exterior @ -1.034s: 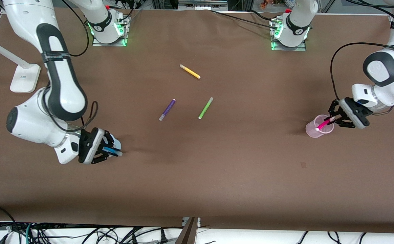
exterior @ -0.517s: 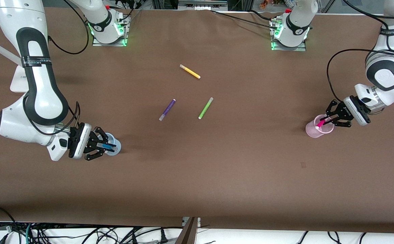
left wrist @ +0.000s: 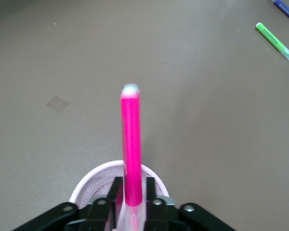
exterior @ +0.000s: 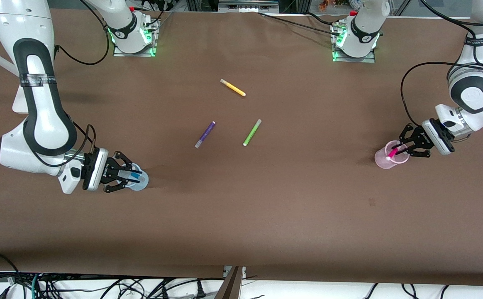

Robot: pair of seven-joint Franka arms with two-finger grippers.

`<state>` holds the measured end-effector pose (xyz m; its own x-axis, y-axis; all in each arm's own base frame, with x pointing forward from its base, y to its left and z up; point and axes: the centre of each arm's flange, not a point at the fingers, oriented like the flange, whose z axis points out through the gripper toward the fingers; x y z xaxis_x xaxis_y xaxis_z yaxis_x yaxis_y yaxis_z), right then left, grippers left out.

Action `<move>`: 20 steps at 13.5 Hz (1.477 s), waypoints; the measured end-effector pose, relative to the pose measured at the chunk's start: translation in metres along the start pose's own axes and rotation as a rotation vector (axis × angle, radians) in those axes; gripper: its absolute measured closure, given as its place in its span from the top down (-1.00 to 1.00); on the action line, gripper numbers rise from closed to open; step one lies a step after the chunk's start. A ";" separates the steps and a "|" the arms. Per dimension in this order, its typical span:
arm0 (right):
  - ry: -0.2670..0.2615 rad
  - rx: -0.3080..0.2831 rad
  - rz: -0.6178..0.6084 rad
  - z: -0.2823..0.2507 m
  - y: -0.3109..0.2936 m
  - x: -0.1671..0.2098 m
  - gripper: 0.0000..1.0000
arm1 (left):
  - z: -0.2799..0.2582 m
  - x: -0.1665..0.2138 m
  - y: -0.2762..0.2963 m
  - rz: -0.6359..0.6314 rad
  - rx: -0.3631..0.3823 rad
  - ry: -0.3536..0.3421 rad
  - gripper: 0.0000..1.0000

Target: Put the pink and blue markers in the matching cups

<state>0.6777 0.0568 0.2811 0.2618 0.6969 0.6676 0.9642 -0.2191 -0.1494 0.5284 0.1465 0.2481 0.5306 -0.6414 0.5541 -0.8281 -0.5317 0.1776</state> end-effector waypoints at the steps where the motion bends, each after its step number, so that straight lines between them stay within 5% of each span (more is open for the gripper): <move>1: 0.004 -0.003 0.005 -0.002 0.001 0.000 0.05 | 0.002 0.001 -0.003 0.001 -0.012 0.006 -0.14; 5: 0.017 -0.029 0.185 -0.019 0.002 0.016 0.94 | 0.001 0.008 -0.018 0.017 -0.013 0.021 0.70; 7: -0.019 -0.046 0.325 -0.031 0.003 0.026 1.00 | -0.017 0.031 -0.028 0.050 -0.016 0.052 1.00; 9: -0.100 -0.073 0.470 -0.044 0.005 0.037 1.00 | -0.047 0.060 -0.039 0.031 -0.028 0.038 1.00; 12: -0.244 -0.102 0.677 -0.072 0.004 0.071 1.00 | -0.113 0.120 -0.037 -0.150 -0.018 -0.123 1.00; 14: -0.385 -0.181 0.807 -0.093 -0.003 0.094 1.00 | -0.144 0.163 -0.024 -0.308 -0.001 -0.214 1.00; 17: -0.558 -0.345 1.002 -0.104 -0.039 0.137 1.00 | -0.142 0.220 0.006 -0.509 0.107 -0.363 1.00; 20: -0.637 -0.411 1.144 -0.140 -0.082 0.156 1.00 | -0.127 0.269 0.044 -0.697 0.241 -0.441 1.00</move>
<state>0.6335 0.0879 0.5001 0.9767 0.1579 -0.1451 0.1466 -0.9855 -0.0856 0.6117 0.0203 0.5084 0.9670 -0.2548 0.0071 -0.2528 -0.9551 0.1545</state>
